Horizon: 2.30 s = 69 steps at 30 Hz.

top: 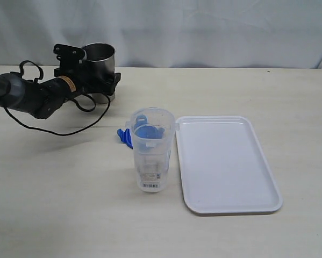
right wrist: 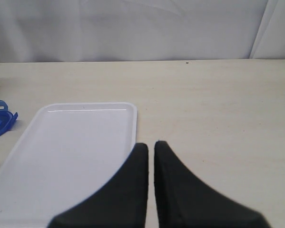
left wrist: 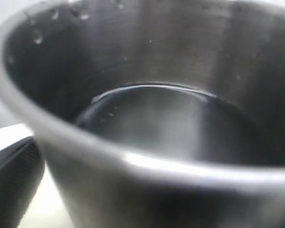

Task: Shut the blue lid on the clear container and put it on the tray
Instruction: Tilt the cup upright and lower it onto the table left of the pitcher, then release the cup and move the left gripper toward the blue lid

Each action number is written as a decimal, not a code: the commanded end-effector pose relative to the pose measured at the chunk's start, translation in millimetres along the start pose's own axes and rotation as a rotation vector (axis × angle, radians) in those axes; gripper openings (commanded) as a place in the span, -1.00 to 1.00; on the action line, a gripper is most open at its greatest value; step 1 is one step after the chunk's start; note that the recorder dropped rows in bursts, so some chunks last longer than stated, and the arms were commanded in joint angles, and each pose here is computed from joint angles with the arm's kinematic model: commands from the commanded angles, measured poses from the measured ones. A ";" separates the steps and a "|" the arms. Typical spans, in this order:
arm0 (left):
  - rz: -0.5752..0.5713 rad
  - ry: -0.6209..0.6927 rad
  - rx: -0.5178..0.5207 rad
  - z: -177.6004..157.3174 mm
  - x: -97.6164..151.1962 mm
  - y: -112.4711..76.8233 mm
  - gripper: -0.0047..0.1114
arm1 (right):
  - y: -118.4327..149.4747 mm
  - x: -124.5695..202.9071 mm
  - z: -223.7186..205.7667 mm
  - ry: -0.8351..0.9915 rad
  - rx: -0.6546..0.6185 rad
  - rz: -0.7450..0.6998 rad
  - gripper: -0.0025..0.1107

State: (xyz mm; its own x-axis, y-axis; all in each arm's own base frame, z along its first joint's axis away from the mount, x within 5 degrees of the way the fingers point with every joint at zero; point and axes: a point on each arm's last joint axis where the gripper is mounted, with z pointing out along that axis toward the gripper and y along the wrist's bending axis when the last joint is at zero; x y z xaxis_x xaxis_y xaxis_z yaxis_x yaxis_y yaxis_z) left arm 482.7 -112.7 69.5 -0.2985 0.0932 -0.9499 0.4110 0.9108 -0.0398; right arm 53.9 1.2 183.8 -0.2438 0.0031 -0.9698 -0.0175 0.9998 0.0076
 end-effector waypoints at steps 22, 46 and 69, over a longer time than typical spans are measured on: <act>-0.031 0.134 -0.023 -46.1 6.4 -8.2 0.89 | 0.0 0.8 0.0 0.001 -0.001 0.000 -0.88; -0.228 0.739 -0.183 -125.8 -45.9 -78.5 -0.76 | 0.0 0.8 0.0 0.001 -0.001 0.000 -0.88; -0.404 0.720 0.002 -92.2 -3.4 -102.5 -0.30 | 0.0 0.8 0.0 0.001 -0.001 0.000 -0.88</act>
State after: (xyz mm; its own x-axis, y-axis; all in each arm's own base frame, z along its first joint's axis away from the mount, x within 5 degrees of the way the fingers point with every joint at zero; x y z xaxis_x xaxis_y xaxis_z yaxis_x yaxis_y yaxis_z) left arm 357.8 -169.4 112.2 -0.9072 0.0174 -0.4202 0.1751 0.9241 -0.3398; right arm 53.9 1.2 183.8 -0.2438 0.0031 -0.9698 -0.0175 0.9998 0.0076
